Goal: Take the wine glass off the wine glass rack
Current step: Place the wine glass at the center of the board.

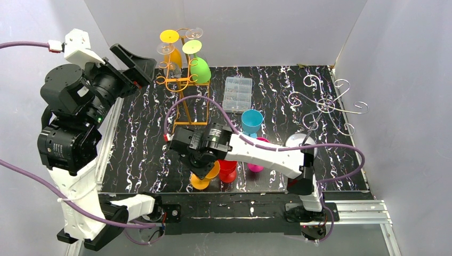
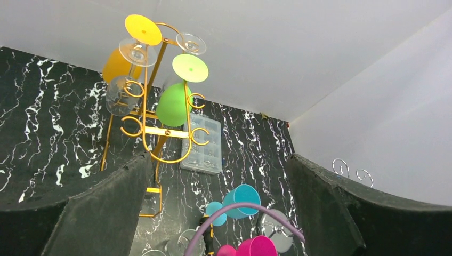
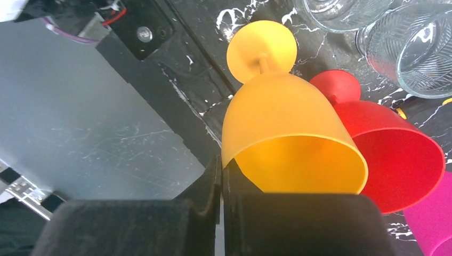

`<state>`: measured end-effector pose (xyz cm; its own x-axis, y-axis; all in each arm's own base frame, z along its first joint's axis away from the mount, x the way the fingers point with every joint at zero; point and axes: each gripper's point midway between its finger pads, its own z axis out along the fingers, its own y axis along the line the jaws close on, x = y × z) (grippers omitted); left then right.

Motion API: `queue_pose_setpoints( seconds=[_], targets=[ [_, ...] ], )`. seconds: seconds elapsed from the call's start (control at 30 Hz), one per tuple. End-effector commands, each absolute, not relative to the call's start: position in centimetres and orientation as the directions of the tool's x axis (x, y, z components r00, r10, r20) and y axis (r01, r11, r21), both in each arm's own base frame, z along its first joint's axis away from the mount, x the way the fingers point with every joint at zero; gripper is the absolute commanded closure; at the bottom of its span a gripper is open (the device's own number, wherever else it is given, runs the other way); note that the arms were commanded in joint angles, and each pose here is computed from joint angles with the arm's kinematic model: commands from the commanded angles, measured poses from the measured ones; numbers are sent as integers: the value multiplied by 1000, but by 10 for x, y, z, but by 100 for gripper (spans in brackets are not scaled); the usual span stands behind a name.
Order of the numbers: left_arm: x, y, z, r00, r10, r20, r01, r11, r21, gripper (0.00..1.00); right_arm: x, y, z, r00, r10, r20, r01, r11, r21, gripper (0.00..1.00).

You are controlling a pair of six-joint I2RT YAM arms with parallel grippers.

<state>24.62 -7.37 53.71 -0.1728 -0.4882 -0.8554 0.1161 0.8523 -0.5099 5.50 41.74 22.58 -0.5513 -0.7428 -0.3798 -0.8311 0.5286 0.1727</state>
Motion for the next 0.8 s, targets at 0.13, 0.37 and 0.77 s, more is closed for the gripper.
queue_pose_setpoints(
  seconds=[0.13, 0.37, 0.77],
  targets=[
    [253, -61, 542, -114, -462, -879, 71, 879, -471, 2, 62, 411, 197, -504, -804, -314, -857, 509, 72, 99],
    [254, -55, 541, -94, -436, -895, 57, 895, -442, 2, 67, 414, 179, -489, -826, -281, -865, 501, 31, 99],
    [258, -52, 534, -102, -408, -907, 38, 910, -413, 2, 70, 426, 173, -485, -827, -284, -866, 499, 26, 99]
  ],
)
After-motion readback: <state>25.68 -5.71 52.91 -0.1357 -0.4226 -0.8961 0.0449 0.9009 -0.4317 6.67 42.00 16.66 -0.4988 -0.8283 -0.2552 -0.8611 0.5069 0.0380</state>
